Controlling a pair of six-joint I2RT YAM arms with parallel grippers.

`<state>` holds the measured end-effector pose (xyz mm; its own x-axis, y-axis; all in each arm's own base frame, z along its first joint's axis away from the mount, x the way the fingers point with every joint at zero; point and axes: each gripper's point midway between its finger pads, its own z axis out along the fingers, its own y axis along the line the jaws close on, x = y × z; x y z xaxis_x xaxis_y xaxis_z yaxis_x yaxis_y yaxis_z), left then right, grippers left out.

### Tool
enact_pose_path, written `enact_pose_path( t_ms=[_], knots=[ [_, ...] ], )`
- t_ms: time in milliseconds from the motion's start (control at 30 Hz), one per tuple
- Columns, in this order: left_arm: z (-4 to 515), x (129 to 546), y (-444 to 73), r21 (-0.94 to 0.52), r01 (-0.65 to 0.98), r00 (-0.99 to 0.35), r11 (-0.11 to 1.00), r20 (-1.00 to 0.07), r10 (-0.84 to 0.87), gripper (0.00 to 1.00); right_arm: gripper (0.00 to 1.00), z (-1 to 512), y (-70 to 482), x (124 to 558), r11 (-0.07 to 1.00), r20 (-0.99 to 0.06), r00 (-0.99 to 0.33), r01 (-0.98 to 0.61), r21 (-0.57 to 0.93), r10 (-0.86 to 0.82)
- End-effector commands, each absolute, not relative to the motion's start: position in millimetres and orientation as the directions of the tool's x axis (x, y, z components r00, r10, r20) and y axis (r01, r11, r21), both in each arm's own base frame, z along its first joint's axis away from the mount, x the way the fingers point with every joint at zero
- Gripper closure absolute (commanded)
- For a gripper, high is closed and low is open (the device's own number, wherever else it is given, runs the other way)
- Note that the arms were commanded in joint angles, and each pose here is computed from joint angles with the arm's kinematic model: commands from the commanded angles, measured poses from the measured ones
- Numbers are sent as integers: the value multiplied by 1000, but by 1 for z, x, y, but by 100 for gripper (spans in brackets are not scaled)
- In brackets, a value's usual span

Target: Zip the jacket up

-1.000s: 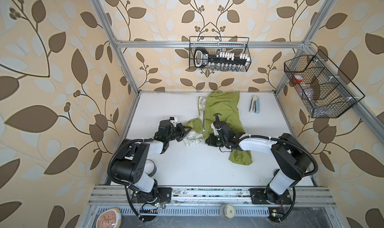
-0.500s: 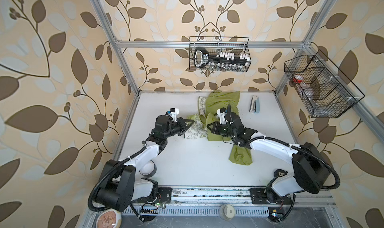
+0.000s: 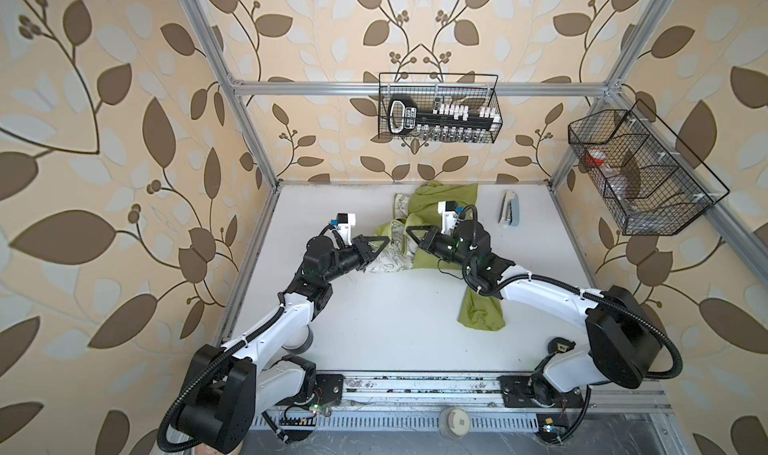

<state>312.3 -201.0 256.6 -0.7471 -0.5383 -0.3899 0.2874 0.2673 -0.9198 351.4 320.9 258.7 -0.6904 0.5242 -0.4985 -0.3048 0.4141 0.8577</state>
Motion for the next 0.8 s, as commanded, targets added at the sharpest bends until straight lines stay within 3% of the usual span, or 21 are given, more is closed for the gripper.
enact_pose_path(
  t_ms=[0, 233, 767],
  knots=[
    [298, 308, -211, -895, 417, -736, 158, -434, -519, 100, 100, 286, 319, 342, 341, -495, -654, -359, 869, 572],
    [319, 307, -222, -892, 449, -772, 50, -416, -480, 100, 100, 290, 317, 337, 343, -511, -653, -380, 859, 558],
    [360, 289, -230, -852, 523, -782, -35, -463, -418, 100, 100, 325, 300, 327, 244, -465, -622, -410, 879, 630]
  ],
)
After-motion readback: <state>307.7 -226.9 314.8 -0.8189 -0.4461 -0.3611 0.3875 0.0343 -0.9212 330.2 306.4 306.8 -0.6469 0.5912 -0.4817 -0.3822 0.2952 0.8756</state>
